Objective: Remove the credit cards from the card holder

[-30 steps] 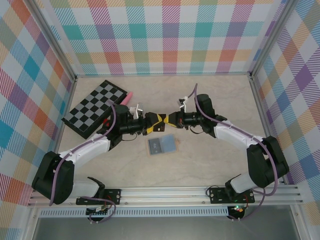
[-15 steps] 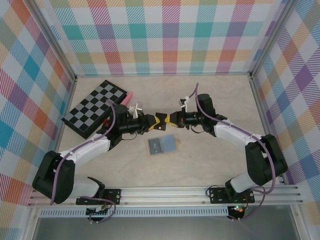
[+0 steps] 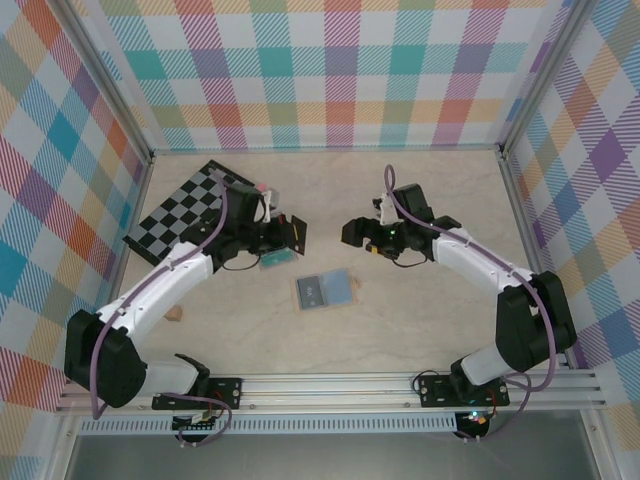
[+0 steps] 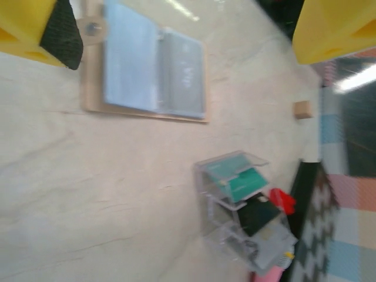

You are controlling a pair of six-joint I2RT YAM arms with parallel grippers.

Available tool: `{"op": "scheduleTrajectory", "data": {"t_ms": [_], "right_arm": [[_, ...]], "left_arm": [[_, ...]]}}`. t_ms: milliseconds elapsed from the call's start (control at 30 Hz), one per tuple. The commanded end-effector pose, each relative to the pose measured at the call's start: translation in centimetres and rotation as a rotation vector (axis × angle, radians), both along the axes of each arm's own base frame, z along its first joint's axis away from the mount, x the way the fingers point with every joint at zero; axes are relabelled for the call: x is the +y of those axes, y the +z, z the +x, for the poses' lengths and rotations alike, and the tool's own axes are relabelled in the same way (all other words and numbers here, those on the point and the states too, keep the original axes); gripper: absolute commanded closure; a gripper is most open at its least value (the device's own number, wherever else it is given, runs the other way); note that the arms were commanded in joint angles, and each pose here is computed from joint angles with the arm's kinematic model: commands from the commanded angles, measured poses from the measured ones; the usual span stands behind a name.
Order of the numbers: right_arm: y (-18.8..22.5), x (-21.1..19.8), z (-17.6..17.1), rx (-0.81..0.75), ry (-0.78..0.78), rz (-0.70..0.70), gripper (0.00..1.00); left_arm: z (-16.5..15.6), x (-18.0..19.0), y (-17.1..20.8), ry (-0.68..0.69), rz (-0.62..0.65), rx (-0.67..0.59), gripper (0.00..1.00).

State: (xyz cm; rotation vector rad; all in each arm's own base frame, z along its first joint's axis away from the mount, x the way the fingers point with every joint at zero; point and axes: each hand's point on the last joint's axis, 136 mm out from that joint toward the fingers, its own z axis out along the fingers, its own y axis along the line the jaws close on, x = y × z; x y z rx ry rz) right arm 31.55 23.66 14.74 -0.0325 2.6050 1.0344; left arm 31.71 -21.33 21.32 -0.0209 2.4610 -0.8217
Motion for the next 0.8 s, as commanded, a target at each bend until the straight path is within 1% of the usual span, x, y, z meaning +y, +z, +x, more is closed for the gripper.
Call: {"op": "scheduleTrajectory", "data": {"t_ms": [0, 100, 233, 367, 467, 533, 633, 767], "right_arm": [[0.0, -2.8, 0.2, -0.087, -0.021, -0.144, 0.00], [-0.2, -3.7, 0.1, -0.104, -0.044, -0.167, 0.00], [-0.9, -5.1, 0.1, -0.099, -0.081, -0.218, 0.00], [-1.1, -5.7, -0.1, -0.088, -0.102, -0.220, 0.00], [-1.2, -5.9, -0.2, -0.082, -0.106, -0.217, 0.00], [-1.3, -5.9, -0.3, -0.074, -0.106, -0.211, 0.00], [-1.6, -5.8, -0.4, -0.064, -0.107, -0.203, 0.00], [-1.7, -5.5, -0.5, -0.055, -0.100, -0.181, 0.00]], "left_arm": [[-0.5, 5.1, -2.2, -0.038, 0.384, 0.000, 1.00], [0.6, 6.0, -1.6, -0.092, 0.507, -0.048, 1.00], [2.4, 6.3, -1.1, -0.162, 0.626, -0.107, 1.00], [4.7, 6.7, -1.2, -0.219, 0.748, -0.174, 1.00], [5.4, 5.7, -1.8, -0.356, 0.758, -0.200, 1.00], [5.3, 4.5, -1.9, -0.483, 0.740, -0.255, 1.00], [5.1, 3.3, -1.7, -0.613, 0.716, -0.335, 1.00], [5.4, 3.9, -2.4, -0.717, 0.771, -0.382, 1.00]]}}
